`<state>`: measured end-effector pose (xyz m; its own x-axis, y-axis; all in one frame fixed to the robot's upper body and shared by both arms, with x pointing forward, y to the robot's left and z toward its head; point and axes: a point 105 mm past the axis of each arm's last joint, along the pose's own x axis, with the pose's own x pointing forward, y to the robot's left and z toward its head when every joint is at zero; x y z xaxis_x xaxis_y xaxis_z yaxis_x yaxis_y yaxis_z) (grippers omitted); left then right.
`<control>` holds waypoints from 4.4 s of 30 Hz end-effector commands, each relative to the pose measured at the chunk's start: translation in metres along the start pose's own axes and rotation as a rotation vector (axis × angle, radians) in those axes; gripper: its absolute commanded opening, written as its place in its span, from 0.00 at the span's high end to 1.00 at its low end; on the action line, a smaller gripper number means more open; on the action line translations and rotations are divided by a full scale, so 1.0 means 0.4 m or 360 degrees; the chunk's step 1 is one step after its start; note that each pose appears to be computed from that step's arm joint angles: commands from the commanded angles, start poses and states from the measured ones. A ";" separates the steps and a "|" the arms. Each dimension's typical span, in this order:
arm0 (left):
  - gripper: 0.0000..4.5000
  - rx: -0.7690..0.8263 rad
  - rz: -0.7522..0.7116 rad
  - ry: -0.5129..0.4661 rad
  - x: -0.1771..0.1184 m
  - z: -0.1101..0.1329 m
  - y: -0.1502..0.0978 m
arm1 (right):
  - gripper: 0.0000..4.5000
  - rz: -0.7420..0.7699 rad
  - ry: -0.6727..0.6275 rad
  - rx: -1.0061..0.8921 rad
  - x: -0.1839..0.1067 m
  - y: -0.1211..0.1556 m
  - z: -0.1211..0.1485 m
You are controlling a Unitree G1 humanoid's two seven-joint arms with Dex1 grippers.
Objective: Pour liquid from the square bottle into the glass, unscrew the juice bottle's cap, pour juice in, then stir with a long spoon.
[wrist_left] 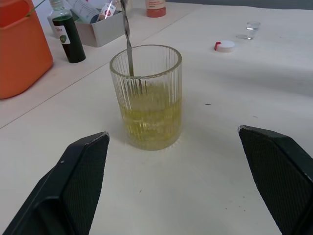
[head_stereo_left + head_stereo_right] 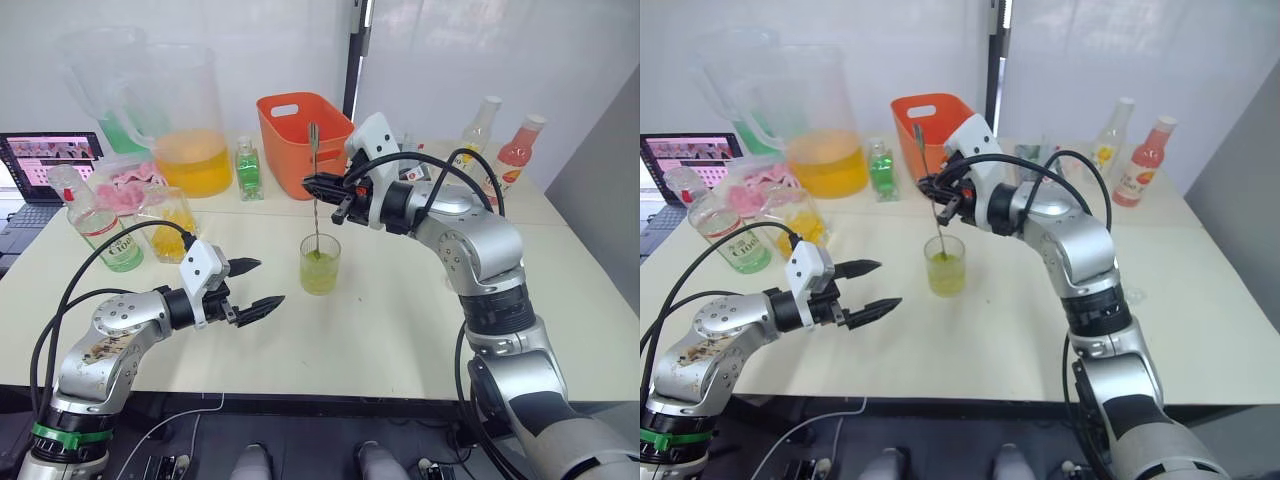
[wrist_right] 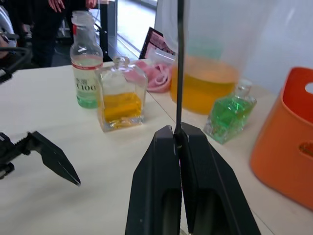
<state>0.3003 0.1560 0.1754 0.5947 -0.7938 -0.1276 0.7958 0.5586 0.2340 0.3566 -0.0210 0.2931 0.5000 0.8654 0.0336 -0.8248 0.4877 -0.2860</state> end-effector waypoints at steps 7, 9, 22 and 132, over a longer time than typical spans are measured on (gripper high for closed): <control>0.01 0.0061 -0.0005 -0.0049 0.007 0.019 -0.001 | 1.00 -0.0051 -0.0037 0.0008 -0.043 -0.016 0.040; 0.01 0.0059 -0.0008 -0.0050 0.009 0.018 -0.001 | 1.00 -0.0057 -0.0069 0.0038 -0.049 -0.020 0.057; 0.01 0.0063 -0.0037 -0.0073 0.020 0.022 0.005 | 1.00 -0.0139 0.0008 -0.0047 -0.092 -0.048 0.087; 0.00 -0.0051 0.0691 0.0460 -0.415 -0.234 0.201 | 0.01 -0.0852 0.0310 -0.0043 -0.628 -0.082 -0.291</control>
<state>0.2743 0.3542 0.1136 0.8589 -0.3935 -0.3279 0.4826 0.8361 0.2608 0.2931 -0.2551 0.1715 0.8717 0.4858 -0.0638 -0.4811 0.8238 -0.2998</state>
